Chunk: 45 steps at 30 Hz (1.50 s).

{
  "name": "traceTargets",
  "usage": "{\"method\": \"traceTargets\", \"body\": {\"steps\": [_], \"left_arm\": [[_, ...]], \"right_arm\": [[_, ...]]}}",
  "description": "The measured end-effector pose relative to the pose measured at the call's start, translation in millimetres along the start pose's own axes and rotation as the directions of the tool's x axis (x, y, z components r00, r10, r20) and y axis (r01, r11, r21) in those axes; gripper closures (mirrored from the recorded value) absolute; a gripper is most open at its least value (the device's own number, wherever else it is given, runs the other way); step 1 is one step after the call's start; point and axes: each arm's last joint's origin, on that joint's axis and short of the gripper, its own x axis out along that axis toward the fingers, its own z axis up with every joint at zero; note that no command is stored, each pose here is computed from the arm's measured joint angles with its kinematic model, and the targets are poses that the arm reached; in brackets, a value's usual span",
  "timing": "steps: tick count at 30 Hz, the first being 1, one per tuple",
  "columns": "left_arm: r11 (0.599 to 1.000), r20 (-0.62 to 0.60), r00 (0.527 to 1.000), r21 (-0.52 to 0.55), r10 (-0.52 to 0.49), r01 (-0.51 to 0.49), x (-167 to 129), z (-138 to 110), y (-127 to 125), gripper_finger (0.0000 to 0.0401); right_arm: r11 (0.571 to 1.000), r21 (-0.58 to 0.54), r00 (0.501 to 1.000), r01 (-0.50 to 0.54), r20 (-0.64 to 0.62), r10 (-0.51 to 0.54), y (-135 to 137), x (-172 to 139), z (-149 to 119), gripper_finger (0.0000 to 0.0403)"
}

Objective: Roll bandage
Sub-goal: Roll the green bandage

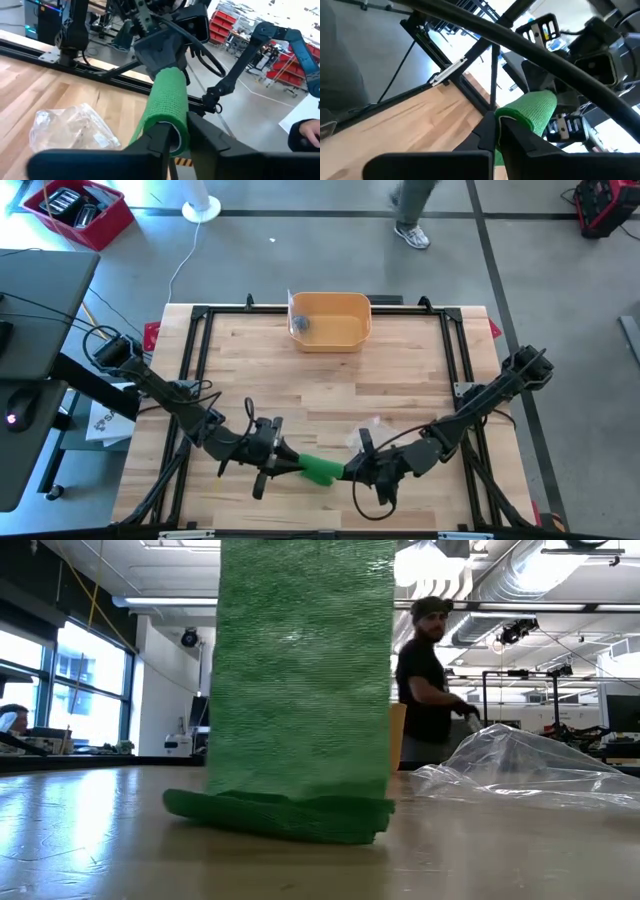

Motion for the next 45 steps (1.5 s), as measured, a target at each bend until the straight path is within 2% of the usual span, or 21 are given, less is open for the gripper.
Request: {"method": "traceTargets", "body": {"steps": [4,9,11,13,15,18,21,27,31,33,36,40,45], "left_arm": [[0.998,-0.004,1.0,0.057,-0.01,0.011,-2,-2,-4,0.039],[0.985,-0.004,1.0,0.174,0.017,-0.016,-6,-7,-11,0.0391],[0.969,-0.007,0.999,0.246,0.033,-0.03,-9,-9,-14,0.0394],[0.939,-0.024,0.999,0.343,0.048,-0.037,-11,-13,-16,0.0396],[0.899,-0.034,0.997,0.435,0.073,-0.051,-13,-17,-18,0.0396],[0.836,-0.025,0.991,0.54,0.131,-0.096,-17,-20,-19,0.0394],[0.789,0.001,0.983,0.596,0.184,-0.148,-19,-22,-20,0.0391],[0.733,0.004,0.979,0.663,0.204,-0.156,-23,-25,-24,0.039],[0.683,0.02,0.972,0.708,0.233,-0.179,-25,-27,-25,0.039],[0.68,0.022,0.972,0.711,0.233,-0.179,-26,-27,-26,0.039],[0.706,0.023,0.974,0.685,0.227,-0.18,-26,-27,-26,0.039],[0.753,0.031,0.975,0.63,0.222,-0.191,-25,-25,-26,0.0382],[0.815,0.023,0.978,0.548,0.208,-0.186,-28,-28,-30,0.0345]], "right_arm": [[0.993,0.119,1.0,-0.005,0.0,0.005,0,0,0,0.0396],[0.95,0.314,1.0,-0.008,0.0,0.008,0,0,-1,0.0388],[0.909,0.416,1.0,-0.005,-0.001,0.006,0,1,-1,0.0377],[0.851,0.526,1.0,0.004,-0.008,0.0,-3,2,-3,0.0361],[0.781,0.624,1.0,0.016,-0.017,-0.006,-6,3,-7,0.0342],[0.699,0.714,1.0,0.025,-0.024,-0.011,-12,6,-12,0.0316],[0.656,0.754,0.999,0.049,-0.04,-0.028,-20,9,-19,0.0297],[0.569,0.816,0.995,0.102,-0.077,-0.068,-35,14,-32,0.0286],[0.567,0.817,0.995,0.103,-0.077,-0.07,-39,15,-36,0.0287],[0.568,0.818,0.996,0.086,-0.06,-0.064,-41,16,-36,0.0296],[0.573,0.815,0.996,0.082,-0.052,-0.07,-42,16,-36,0.0327],[0.632,0.771,0.997,0.076,-0.044,-0.066,-42,16,-35,0.0388],[0.728,0.679,0.996,0.091,-0.05,-0.078,-42,16,-35,0.0389]]}}
